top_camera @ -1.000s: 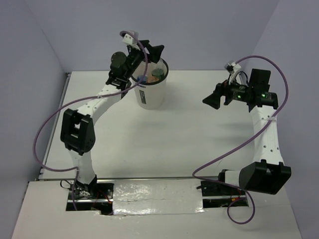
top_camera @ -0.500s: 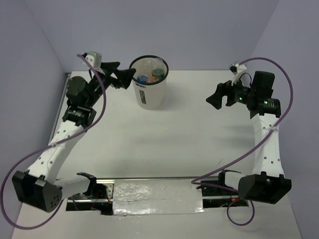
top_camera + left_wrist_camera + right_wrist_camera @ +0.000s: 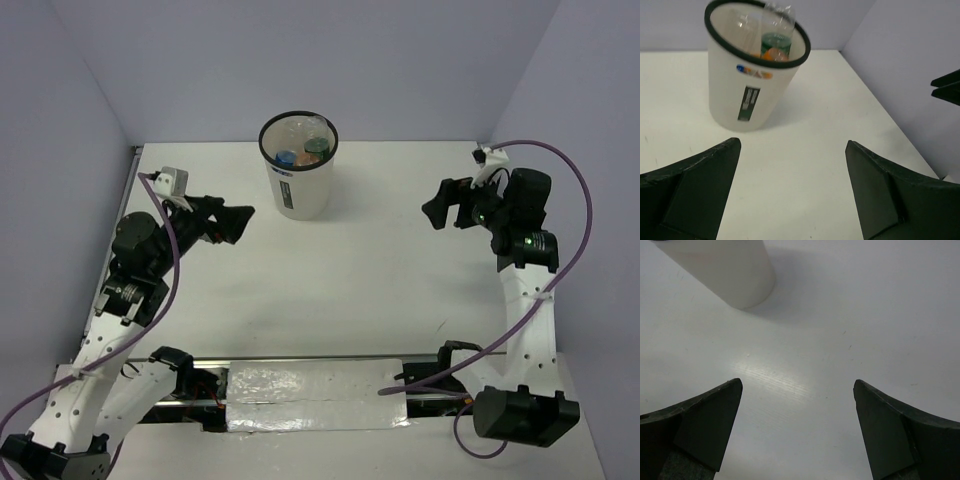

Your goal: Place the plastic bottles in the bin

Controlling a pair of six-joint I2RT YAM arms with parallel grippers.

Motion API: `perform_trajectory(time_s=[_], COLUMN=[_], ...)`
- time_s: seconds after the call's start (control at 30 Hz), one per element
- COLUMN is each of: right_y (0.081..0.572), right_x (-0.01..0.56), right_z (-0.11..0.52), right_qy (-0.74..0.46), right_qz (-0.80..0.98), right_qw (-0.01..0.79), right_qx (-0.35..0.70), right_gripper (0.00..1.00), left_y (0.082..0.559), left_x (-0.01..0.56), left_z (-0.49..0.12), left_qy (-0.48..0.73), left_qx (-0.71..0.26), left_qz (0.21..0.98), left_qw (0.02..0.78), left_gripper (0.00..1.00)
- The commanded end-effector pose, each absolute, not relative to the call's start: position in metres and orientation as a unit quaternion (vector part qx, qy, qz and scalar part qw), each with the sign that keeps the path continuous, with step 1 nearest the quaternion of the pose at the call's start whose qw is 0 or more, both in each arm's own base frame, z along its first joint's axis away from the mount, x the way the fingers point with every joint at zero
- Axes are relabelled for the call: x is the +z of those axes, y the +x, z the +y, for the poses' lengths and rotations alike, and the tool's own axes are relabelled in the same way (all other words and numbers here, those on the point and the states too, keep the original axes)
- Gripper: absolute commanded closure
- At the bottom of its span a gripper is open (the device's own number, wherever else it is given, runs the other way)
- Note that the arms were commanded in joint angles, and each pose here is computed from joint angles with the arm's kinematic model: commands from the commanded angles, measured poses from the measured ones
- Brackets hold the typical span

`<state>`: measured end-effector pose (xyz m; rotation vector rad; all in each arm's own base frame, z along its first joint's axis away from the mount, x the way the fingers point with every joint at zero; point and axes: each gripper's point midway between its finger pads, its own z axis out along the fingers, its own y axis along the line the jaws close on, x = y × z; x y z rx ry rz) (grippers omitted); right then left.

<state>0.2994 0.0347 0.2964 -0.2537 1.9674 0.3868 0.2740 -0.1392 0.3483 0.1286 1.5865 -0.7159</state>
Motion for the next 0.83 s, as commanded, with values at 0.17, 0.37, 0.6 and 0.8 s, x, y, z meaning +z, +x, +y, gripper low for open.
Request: perform_trajectory(time_s=[0.17, 0.37, 0.6, 0.8], right_y=[0.298, 0.293, 0.283, 0.277], right_x=[0.310, 0.301, 0.294, 0.289], right_z=[0.011, 0.002, 0.003, 0.009], right_qy=[-0.024, 0.007, -0.011, -0.027], right_qz=[0.798, 0.801, 0.798, 0.798], right_qw=[0.593, 0.592, 0.598, 0.596], right_qx=[0.104, 0.086, 0.074, 0.082], right_gripper=[0.00, 0.00, 0.00, 0.00], left_y=[0.262, 0.260, 0.256, 0.250], left_x=[0.334, 0.322, 0.310, 0.305], left_z=[-0.118, -0.117, -0.117, -0.115], left_qy=[-0.005, -0.021, -0.035, -0.041], left_qx=[-0.289, -0.296, -0.304, -0.303], left_qz=[0.722, 0.730, 0.735, 0.736], left_qw=[0.629, 0.616, 0.605, 0.604], left_gripper=[0.01, 0.01, 0.01, 0.01])
